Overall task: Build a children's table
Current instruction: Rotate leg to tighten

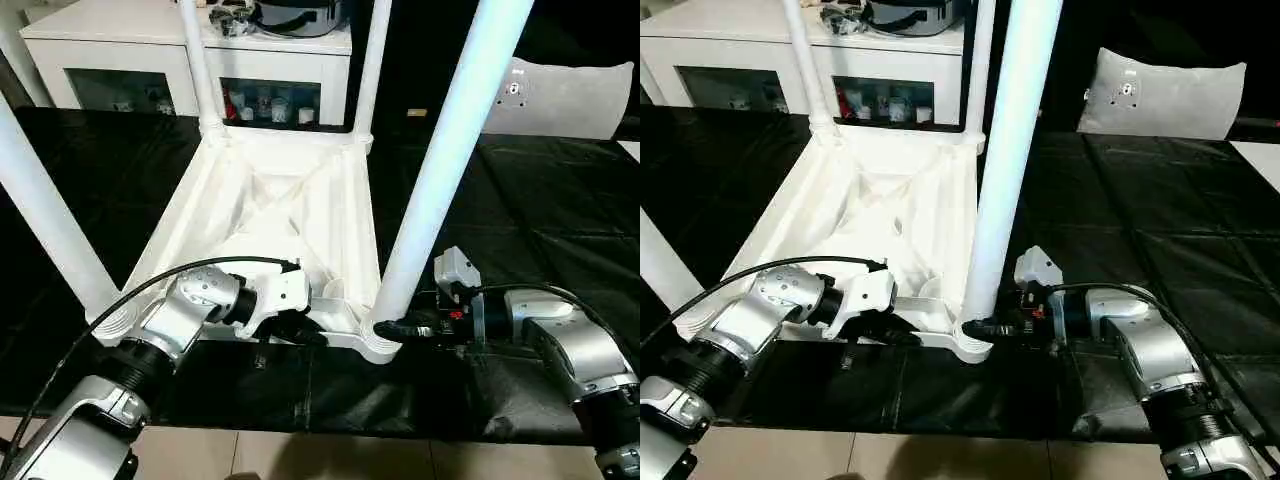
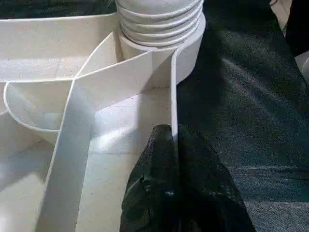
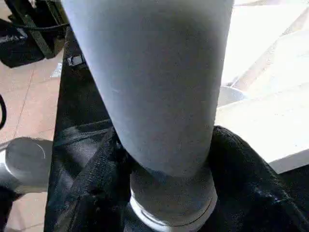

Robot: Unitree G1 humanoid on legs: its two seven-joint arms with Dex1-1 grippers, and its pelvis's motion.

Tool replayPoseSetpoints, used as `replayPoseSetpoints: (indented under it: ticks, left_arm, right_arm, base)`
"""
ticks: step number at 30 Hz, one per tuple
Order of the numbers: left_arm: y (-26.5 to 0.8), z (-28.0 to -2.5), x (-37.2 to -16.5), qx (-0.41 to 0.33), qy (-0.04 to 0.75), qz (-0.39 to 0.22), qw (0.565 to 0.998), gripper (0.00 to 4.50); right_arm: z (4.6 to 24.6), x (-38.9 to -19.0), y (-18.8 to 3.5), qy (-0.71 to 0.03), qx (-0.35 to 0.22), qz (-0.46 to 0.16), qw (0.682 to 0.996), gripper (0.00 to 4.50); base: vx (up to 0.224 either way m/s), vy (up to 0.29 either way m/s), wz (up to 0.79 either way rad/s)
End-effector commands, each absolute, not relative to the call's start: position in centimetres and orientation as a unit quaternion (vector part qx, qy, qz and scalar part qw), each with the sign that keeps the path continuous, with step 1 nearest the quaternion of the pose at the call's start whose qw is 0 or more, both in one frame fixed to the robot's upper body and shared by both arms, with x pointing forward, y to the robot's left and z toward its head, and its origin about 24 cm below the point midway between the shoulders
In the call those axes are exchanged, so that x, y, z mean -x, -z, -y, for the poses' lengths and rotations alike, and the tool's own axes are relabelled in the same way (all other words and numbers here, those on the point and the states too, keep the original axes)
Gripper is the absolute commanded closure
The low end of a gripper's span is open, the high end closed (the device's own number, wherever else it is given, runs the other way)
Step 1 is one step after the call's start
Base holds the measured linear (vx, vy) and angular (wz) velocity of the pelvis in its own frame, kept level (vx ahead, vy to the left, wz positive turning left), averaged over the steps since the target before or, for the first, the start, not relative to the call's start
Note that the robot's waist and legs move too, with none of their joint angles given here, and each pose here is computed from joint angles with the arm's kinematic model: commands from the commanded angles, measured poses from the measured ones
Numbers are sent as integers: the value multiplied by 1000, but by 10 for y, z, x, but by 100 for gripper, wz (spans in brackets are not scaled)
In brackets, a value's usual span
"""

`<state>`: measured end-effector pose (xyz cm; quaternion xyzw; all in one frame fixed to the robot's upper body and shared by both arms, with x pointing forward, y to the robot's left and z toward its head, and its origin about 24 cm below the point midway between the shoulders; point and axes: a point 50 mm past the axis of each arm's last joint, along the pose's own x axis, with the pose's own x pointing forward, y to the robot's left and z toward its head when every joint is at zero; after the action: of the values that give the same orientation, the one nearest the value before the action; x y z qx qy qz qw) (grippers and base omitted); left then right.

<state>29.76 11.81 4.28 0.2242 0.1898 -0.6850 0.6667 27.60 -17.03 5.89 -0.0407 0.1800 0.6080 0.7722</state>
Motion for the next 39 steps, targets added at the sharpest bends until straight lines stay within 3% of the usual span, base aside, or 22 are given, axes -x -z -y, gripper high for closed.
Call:
replayPoseSetpoints:
  ticks: [1, 7, 14, 15, 17, 19, 24, 27, 29, 30, 32, 33, 35, 39]
  left_arm:
    - [-37, -114, -298, -198, 667, -198, 690, 450]
    - [-40, -82, -308, -153, 608, -192, 755, 450]
    - [-42, -50, -324, -158, 522, -184, 818, 450]
    - [-42, -47, -324, -160, 519, -184, 820, 450]
    - [-40, -43, -323, -171, 523, -184, 815, 450]
    - [-38, -44, -322, -188, 527, -184, 808, 450]
    - [-34, -60, -319, -222, 554, -179, 782, 450]
    - [-34, -74, -313, -239, 588, -158, 756, 450]
    - [-34, -77, -312, -239, 598, -154, 749, 450]
    - [-34, -80, -310, -241, 606, -153, 742, 450]
    - [-34, -90, -304, -251, 643, -153, 708, 450]
    - [-34, -90, -304, -251, 643, -153, 708, 450]
    - [-37, -95, -302, -248, 666, -151, 687, 450]
    - [-40, -99, -300, -251, 690, -149, 662, 450]
  right_arm:
    - [168, -275, -62, -607, 13, -167, 777, 245]
    - [148, -292, -52, -456, -10, -175, 873, 250]
    - [127, -310, -39, -285, -41, -213, 934, 250]
    - [125, -310, -39, -282, -44, -210, 935, 216]
    - [122, -309, -42, -290, -47, -192, 936, 182]
    - [125, -308, -45, -296, -53, -176, 937, 180]
    - [149, -304, -50, -319, -23, -154, 935, 131]
    - [172, -301, -57, -348, 30, -143, 926, 98]
    - [177, -299, -60, -360, 36, -140, 922, 98]
    - [182, -298, -64, -373, 39, -136, 917, 73]
    - [191, -291, -75, -440, 58, -125, 887, 73]
    - [191, -291, -75, -440, 58, -125, 887, 73]
    - [197, -281, -79, -510, 82, -135, 846, 73]
    - [200, -275, -81, -559, 92, -150, 810, 73]
  base:
    - [0, 0, 0]
    - [0, 0, 0]
    - [0, 0, 0]
    - [0, 0, 0]
    - [0, 0, 0]
    - [0, 0, 0]
    - [0, 0, 0]
    - [0, 0, 0]
    - [0, 0, 0]
    - [0, 0, 0]
    - [0, 0, 0]
    - [0, 0, 0]
    - [0, 0, 0]
    - [0, 0, 0]
